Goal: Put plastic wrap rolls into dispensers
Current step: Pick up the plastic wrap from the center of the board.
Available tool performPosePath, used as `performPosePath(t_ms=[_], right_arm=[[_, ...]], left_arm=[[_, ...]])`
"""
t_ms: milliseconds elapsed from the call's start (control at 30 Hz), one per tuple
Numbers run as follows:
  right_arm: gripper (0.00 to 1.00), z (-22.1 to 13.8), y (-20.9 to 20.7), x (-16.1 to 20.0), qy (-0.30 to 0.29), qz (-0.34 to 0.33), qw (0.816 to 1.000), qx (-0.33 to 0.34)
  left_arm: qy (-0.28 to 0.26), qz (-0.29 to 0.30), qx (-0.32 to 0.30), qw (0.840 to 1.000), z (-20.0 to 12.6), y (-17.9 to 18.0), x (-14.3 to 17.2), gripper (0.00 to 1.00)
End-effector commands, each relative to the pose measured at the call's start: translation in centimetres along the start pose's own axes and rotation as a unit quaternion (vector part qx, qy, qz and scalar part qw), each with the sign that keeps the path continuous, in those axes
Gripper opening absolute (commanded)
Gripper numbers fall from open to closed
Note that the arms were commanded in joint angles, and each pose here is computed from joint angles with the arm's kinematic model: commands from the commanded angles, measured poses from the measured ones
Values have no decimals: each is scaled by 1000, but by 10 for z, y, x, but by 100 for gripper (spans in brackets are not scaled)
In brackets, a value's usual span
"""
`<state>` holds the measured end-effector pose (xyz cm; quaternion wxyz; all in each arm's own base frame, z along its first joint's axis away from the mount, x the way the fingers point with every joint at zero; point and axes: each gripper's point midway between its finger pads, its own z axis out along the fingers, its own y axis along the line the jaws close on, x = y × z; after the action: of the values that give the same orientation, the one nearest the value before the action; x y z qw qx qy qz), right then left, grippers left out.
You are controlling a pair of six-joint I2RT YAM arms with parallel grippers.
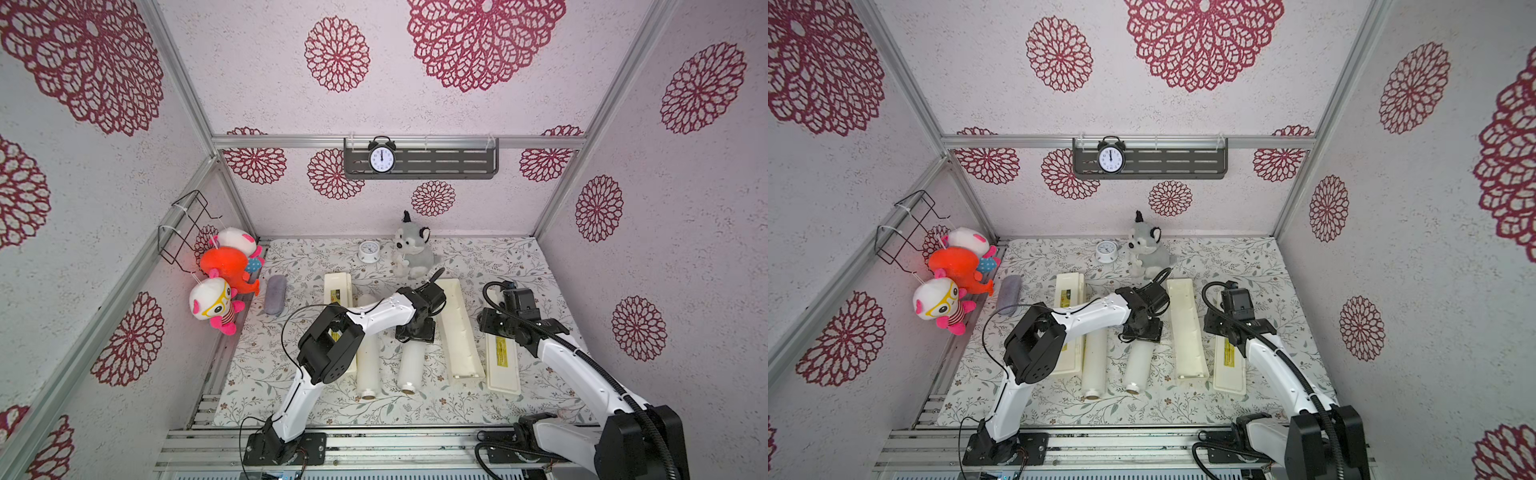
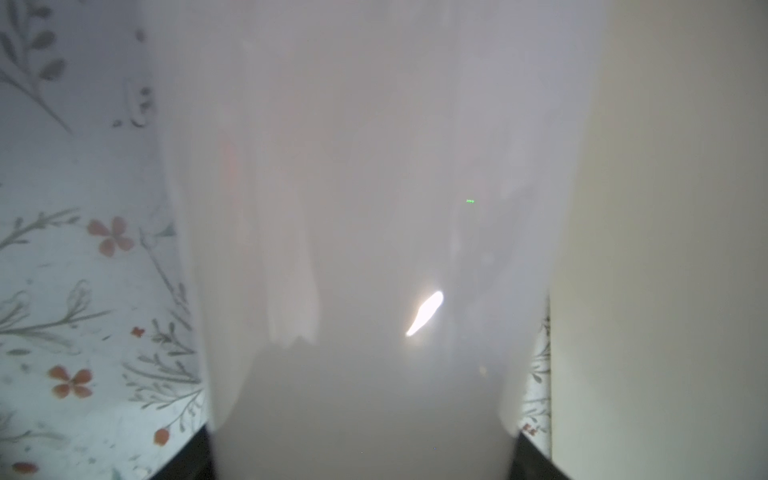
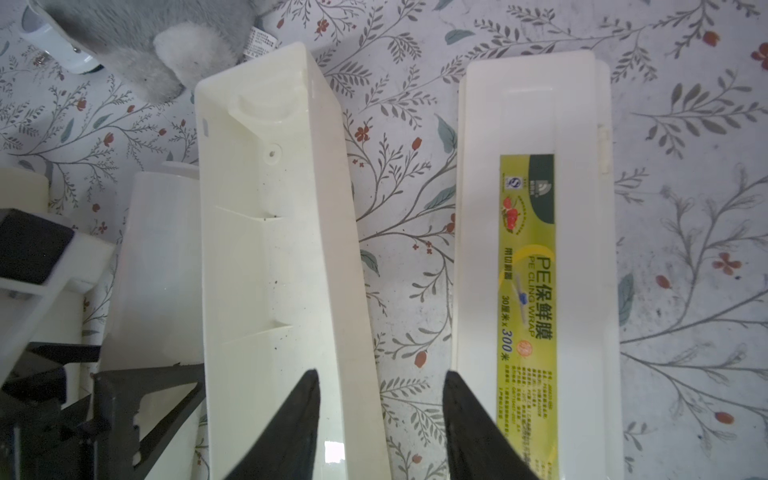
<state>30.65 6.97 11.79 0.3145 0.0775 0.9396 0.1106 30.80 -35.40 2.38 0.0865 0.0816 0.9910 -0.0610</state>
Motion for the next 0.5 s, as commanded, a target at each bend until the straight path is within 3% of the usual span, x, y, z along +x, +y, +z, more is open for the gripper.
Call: performPosePath(t_ms=[0, 167, 467], right_arm=[[49, -5, 1, -5, -16, -7, 1000, -10], [49, 0, 2, 0, -9, -6, 1000, -19], [49, 10, 7, 11, 9, 0, 999, -39]], left_arm=[[-28, -18, -3, 999, -28, 0, -14, 65], [-74, -51, 44, 995, -67, -15, -39, 63], [-157, -103, 133, 973, -144, -37, -84, 63]])
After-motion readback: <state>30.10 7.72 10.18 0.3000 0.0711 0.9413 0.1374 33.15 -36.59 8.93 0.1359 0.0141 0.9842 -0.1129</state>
